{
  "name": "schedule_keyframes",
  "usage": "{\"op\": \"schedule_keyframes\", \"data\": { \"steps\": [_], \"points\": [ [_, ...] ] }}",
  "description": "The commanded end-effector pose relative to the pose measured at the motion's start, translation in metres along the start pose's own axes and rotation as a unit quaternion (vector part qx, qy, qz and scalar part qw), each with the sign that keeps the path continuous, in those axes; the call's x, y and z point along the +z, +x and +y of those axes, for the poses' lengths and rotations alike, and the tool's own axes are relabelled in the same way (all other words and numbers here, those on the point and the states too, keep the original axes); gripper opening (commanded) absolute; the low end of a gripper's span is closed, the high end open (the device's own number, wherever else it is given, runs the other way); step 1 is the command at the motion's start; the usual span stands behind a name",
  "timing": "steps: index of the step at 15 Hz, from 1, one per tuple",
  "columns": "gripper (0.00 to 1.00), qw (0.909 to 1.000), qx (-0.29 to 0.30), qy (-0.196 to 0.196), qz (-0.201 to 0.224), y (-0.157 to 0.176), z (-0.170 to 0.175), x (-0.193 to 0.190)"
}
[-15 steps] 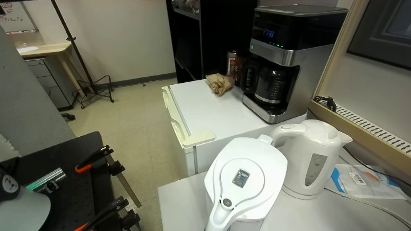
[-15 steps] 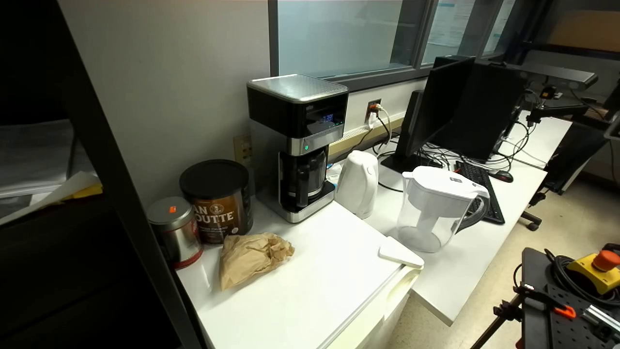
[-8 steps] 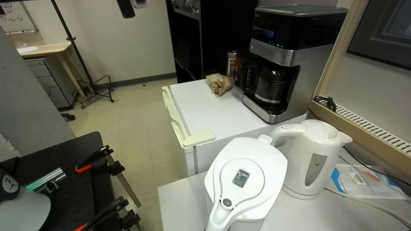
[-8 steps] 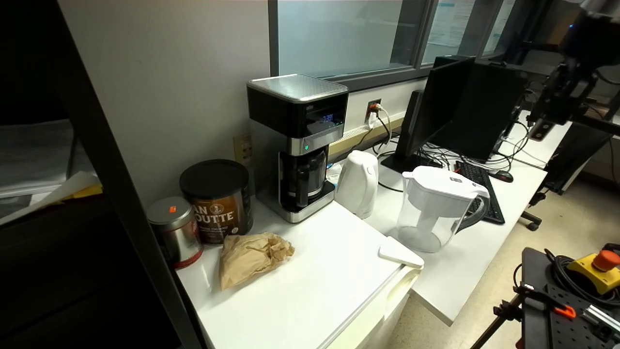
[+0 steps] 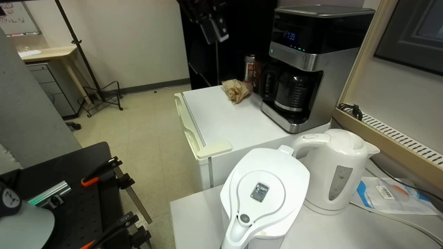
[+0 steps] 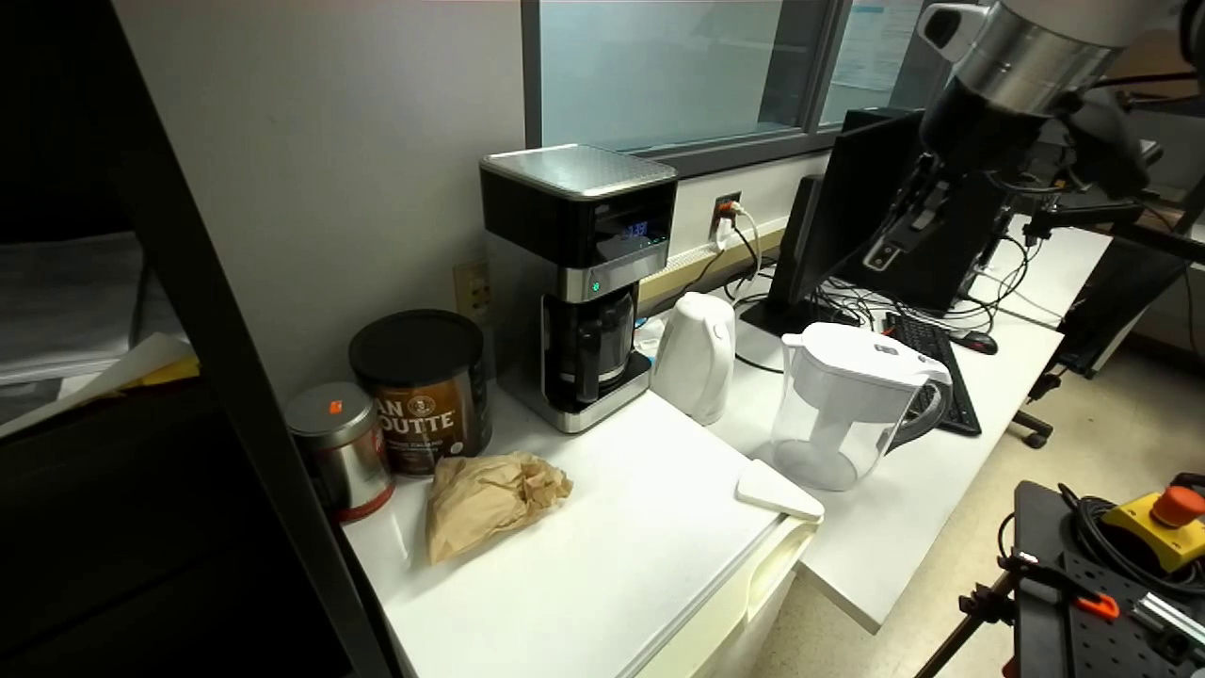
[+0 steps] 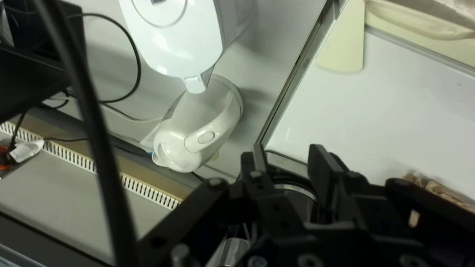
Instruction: Press a button on the right side of the coffee machine
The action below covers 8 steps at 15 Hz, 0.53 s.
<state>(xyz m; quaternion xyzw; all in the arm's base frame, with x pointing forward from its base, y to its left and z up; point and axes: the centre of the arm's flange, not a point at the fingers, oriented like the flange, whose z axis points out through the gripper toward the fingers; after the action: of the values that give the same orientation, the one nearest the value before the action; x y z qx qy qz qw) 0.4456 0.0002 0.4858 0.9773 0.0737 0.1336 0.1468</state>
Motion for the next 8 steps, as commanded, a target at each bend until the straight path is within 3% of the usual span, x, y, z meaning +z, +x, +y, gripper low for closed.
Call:
{"op": "schedule_keyframes", "data": {
  "steps": [1,3,8],
  "points": [
    [0.05,0.9988,-0.024,-0.015,0.040,0.043,0.003,0.027],
    [0.00,0.9972,-0.032,-0.023,0.064,0.058,0.004,0.038],
    [0.02,0.9934,-0.040,-0.041,0.099,0.086,0.010,0.062]
  ]
}}
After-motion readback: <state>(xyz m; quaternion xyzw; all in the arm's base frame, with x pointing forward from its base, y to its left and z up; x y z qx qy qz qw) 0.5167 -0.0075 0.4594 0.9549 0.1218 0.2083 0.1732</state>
